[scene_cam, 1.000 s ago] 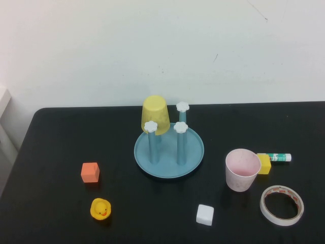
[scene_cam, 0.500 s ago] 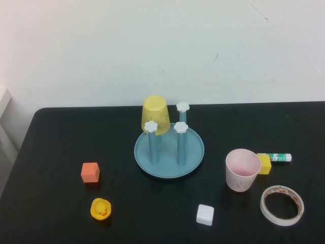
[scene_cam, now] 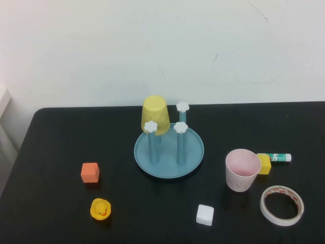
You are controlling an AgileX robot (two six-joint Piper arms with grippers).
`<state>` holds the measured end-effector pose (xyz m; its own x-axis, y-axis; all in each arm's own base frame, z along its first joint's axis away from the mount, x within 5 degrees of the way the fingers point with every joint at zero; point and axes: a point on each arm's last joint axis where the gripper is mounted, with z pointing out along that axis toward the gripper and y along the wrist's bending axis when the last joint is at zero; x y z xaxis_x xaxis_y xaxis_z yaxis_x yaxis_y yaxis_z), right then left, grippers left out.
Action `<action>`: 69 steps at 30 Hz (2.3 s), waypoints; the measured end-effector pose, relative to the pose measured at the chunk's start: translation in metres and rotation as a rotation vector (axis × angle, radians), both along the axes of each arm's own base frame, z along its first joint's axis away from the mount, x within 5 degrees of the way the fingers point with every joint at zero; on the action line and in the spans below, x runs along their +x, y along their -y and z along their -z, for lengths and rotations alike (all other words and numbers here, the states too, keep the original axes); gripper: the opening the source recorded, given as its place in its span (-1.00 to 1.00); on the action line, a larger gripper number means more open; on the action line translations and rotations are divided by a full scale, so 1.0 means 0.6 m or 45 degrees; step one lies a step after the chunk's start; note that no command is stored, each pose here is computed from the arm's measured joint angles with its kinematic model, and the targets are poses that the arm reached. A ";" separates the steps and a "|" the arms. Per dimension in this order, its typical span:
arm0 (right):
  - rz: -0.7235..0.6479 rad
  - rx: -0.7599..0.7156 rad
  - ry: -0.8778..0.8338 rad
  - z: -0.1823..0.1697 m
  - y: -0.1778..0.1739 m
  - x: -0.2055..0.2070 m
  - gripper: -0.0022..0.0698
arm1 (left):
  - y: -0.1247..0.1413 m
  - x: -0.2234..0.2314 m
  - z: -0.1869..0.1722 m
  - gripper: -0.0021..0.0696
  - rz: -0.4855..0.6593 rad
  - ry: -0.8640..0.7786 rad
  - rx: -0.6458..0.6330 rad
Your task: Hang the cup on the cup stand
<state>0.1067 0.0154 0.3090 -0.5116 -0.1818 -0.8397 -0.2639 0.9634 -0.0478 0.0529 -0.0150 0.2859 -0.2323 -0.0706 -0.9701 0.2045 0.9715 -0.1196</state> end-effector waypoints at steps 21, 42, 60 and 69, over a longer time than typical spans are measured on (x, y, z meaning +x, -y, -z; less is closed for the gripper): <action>-0.543 -0.015 -0.460 0.190 -0.101 0.340 -0.43 | 0.007 0.008 0.028 -0.95 0.021 -0.064 -0.119; -0.466 -0.086 -0.629 0.363 -0.131 0.476 -0.32 | 0.020 0.006 0.020 -0.95 0.074 -0.081 -0.399; -0.706 0.238 -0.063 0.060 -0.238 0.400 -0.86 | 0.029 0.011 -0.035 0.97 0.151 -0.174 -1.803; -1.041 0.563 0.091 0.003 -0.385 0.312 -0.86 | 0.033 0.048 -0.023 0.99 0.031 -0.316 -1.914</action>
